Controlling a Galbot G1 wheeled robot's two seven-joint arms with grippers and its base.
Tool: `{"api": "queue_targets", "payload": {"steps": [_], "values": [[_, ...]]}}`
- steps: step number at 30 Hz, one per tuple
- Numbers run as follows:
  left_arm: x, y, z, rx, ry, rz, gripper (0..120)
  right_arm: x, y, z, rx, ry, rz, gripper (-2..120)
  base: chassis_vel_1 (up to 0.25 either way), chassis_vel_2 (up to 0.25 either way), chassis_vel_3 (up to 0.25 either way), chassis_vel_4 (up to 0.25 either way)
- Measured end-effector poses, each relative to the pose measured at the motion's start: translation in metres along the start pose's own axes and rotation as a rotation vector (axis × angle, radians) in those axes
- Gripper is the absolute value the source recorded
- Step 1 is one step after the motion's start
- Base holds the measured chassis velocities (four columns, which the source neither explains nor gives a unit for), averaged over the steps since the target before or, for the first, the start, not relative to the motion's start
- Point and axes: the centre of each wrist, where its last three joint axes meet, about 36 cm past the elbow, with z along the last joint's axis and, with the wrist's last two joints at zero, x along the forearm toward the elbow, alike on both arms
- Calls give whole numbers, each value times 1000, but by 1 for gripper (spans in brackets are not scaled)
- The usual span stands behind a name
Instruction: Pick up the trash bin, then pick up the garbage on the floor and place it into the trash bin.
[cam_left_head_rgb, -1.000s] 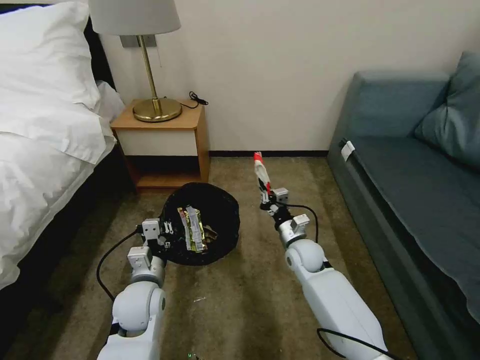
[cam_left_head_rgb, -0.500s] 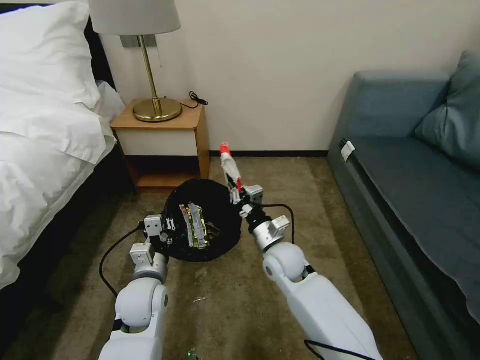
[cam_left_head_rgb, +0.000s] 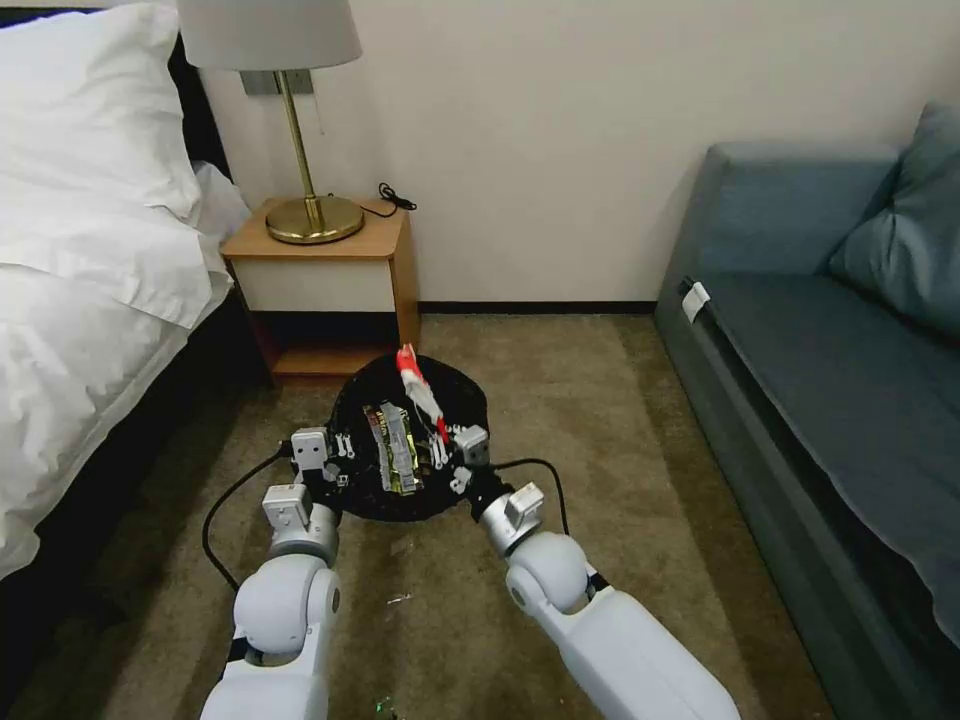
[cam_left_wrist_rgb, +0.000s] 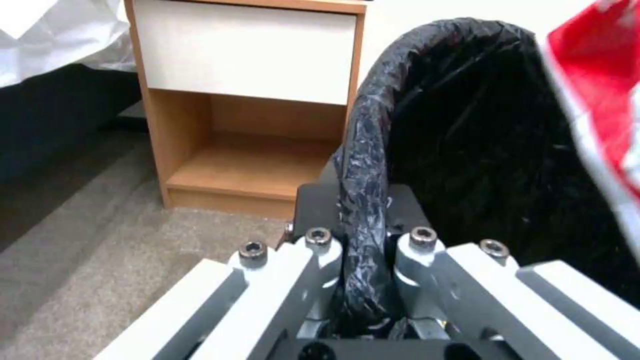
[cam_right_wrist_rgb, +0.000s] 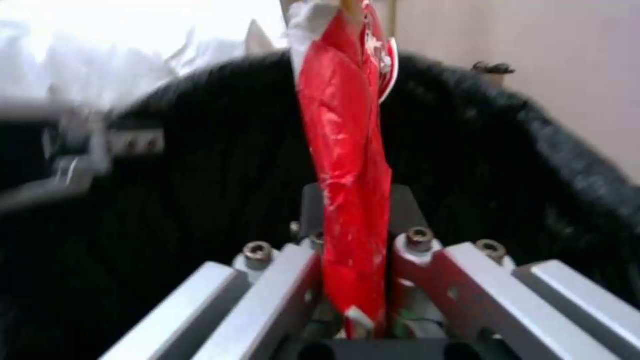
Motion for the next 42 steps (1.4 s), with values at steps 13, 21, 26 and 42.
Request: {"api": "queue_targets", "payload": {"steps": [13,21,26,42], "values": [[1,0,0,2,1,-3,4,-2,0,2,5,1,-11,59,0,0,0,0],[0,-1,-1,4,-3,-3,4,-1,-1,2,11,3,-15,84,0,0,0,0],[-1,-1,-1,5,-4,-4,4,-2,0,1,12,4,-20,99,0,0,0,0],[-3,6,3,3,7,-19,4,-23,-61,-60,9,-133,128,100,0,0,0,0]]}}
